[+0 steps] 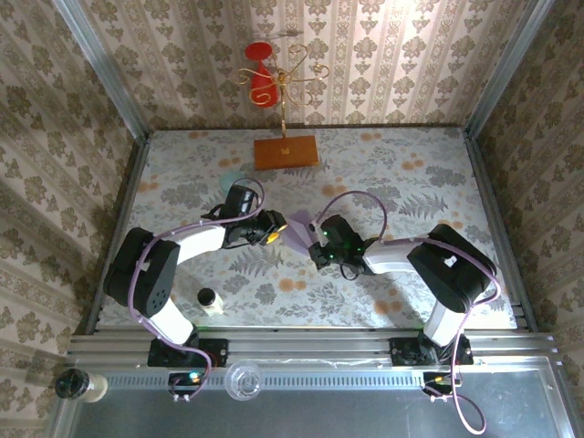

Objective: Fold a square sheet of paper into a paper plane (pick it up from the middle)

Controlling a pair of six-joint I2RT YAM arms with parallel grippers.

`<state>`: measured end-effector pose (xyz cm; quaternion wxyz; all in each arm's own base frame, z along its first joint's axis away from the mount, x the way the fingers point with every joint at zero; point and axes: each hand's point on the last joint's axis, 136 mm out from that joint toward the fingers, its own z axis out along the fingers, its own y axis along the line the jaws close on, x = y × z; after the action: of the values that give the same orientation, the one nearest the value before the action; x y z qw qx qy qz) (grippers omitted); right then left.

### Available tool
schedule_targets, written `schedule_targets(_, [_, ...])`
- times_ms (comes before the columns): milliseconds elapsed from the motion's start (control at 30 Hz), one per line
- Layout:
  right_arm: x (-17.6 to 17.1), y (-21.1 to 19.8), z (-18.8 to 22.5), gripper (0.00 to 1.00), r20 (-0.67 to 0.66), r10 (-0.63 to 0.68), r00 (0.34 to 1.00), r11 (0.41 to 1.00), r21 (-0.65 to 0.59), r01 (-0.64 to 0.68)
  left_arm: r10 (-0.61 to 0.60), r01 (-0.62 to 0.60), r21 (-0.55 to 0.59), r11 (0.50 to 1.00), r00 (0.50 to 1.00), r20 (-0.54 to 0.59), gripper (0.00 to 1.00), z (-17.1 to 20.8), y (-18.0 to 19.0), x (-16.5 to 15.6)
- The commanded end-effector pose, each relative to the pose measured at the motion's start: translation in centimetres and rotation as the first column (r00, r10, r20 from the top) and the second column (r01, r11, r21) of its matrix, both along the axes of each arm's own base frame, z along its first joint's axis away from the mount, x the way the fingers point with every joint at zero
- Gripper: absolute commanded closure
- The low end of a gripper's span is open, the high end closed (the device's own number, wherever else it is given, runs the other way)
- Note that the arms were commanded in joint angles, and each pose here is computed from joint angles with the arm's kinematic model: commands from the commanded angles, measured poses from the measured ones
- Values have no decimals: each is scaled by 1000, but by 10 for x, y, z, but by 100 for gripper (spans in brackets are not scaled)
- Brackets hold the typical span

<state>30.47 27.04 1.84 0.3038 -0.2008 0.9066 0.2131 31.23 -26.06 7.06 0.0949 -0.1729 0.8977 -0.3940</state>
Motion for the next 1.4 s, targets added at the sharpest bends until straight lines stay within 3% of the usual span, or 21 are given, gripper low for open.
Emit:
schedule_targets(0, [-31, -4, -24, 89, -165, 37, 986, 998, 54, -28, -36, 36, -13, 999, 999, 26, 58, 2, -7, -7])
schedule_targets(433, [-29, -4, -21, 89, -268, 45, 962, 987, 159, -2, -105, 111, -83, 990, 992, 65, 51, -5, -42, -7])
schedule_targets(800, [-26, -3, -20, 88, -357, 57, 932, 969, 243, 34, -154, 166, -132, 977, 983, 100, 73, 0, -60, -7])
schedule_targets(1100, [-23, -2, -19, 88, -410, 66, 910, 957, 284, 59, -191, 208, -169, 963, 975, 114, 82, 2, -71, -9])
schedule_targets(1367, [-23, -3, -20, 87, -440, 68, 895, 951, 301, 76, -209, 226, -183, 957, 972, 107, 85, -3, -79, -8])
